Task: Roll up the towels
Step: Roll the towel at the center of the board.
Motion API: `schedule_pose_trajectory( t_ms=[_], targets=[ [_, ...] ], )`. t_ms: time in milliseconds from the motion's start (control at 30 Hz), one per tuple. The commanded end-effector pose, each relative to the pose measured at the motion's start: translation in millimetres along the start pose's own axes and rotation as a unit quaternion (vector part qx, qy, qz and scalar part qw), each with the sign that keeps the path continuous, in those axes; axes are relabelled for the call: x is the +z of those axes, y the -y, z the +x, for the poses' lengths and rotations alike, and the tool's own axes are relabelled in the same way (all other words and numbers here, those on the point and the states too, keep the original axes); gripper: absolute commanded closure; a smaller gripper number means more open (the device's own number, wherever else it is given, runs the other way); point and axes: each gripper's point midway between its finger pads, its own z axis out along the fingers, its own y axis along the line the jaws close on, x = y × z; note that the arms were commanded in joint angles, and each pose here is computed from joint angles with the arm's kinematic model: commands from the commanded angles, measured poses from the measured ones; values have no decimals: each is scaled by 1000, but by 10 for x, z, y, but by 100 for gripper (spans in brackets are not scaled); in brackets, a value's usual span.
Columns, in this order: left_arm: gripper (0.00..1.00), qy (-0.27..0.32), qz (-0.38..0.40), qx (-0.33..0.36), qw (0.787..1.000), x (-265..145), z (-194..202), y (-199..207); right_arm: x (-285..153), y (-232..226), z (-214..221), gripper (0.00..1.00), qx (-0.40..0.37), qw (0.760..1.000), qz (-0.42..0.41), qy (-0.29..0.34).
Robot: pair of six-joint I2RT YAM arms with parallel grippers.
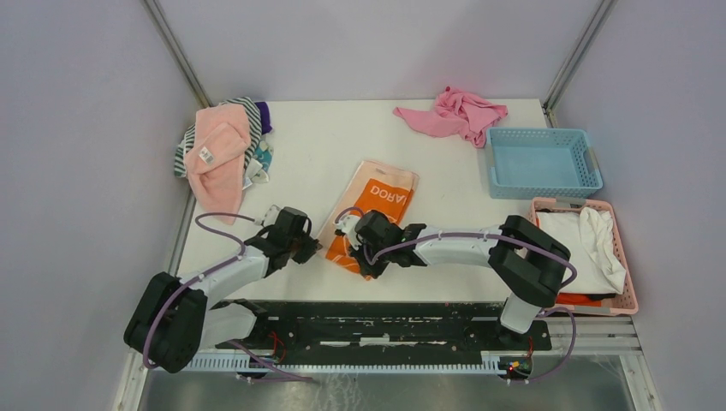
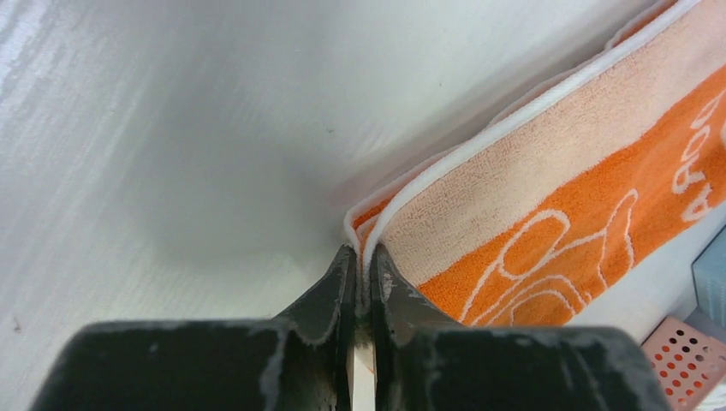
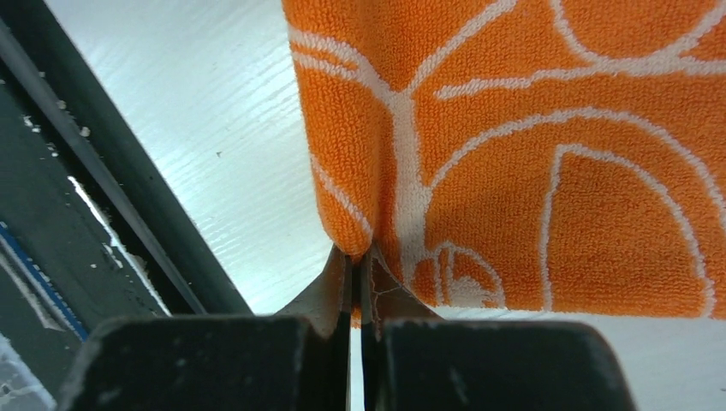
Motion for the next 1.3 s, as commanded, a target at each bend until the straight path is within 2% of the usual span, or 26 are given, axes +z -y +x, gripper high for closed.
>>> schedule_pose_trajectory(
  t_ms=[0, 100, 200, 333, 400, 500, 800, 1067, 1267],
  targets=[
    [90, 40, -28, 44, 998, -27, -223, -128, -142, -115, -104, 100, 20, 999, -42, 21],
    [83, 48, -24, 53, 997, -87, -304, -86, -211, -136, -208, 99, 47, 995, -78, 33],
    [67, 55, -22, 75, 995, -169, -381, -17, -248, -115, -310, 100, 92, 988, -118, 42],
    [35, 72, -24, 90, 993, -300, -493, 13, -217, -54, -366, 100, 149, 973, -170, 45],
    [25, 80, -17, 93, 992, -379, -540, 26, -196, -49, -373, 100, 172, 964, -197, 39],
    [17, 78, 4, 94, 993, -469, -535, 34, -181, -12, -404, 100, 206, 950, -230, 39],
    [10, 18, 102, 95, 990, -547, -241, 150, -63, 230, -435, 99, 301, 910, -286, 17],
    [10, -1, 137, 87, 987, -393, -142, 172, 25, 410, -390, 100, 330, 898, -290, 7],
    [17, 0, 161, 79, 984, -289, -153, 246, 66, 440, -359, 99, 333, 898, -289, 0]
  ],
)
